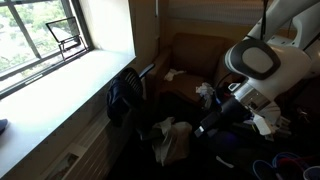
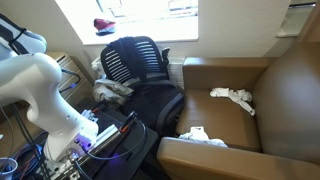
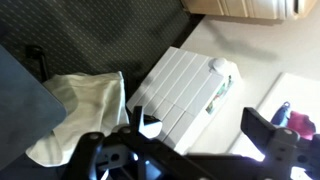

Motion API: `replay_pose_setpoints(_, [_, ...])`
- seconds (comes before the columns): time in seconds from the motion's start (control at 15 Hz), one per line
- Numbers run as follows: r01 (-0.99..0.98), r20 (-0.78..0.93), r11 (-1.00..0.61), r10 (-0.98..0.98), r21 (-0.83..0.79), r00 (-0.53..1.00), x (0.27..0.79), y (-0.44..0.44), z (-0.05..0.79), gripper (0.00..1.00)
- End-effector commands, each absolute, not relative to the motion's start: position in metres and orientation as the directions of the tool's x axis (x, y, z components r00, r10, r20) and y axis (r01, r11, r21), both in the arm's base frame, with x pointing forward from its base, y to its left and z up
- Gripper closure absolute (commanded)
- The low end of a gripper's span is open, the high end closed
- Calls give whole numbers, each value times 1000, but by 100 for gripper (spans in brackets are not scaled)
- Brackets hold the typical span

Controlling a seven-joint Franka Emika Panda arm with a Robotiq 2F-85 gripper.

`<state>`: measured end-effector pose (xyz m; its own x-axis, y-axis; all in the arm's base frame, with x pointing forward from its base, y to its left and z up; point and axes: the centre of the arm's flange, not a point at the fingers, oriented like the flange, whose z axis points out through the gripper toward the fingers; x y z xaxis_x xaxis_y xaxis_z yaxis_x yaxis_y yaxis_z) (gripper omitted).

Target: Remove the t-shirt from the couch and put it on the armrest of the chair

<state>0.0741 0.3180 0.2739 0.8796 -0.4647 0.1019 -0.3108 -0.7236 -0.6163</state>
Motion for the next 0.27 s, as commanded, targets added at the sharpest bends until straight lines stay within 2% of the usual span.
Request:
replay_pose_setpoints(0.0, [-298,116,-707,-473,-641,874,75,315,282,0])
replay_pose_setpoints(0.2, [-280,128,-684,-481,-673,868,75,311,293,0])
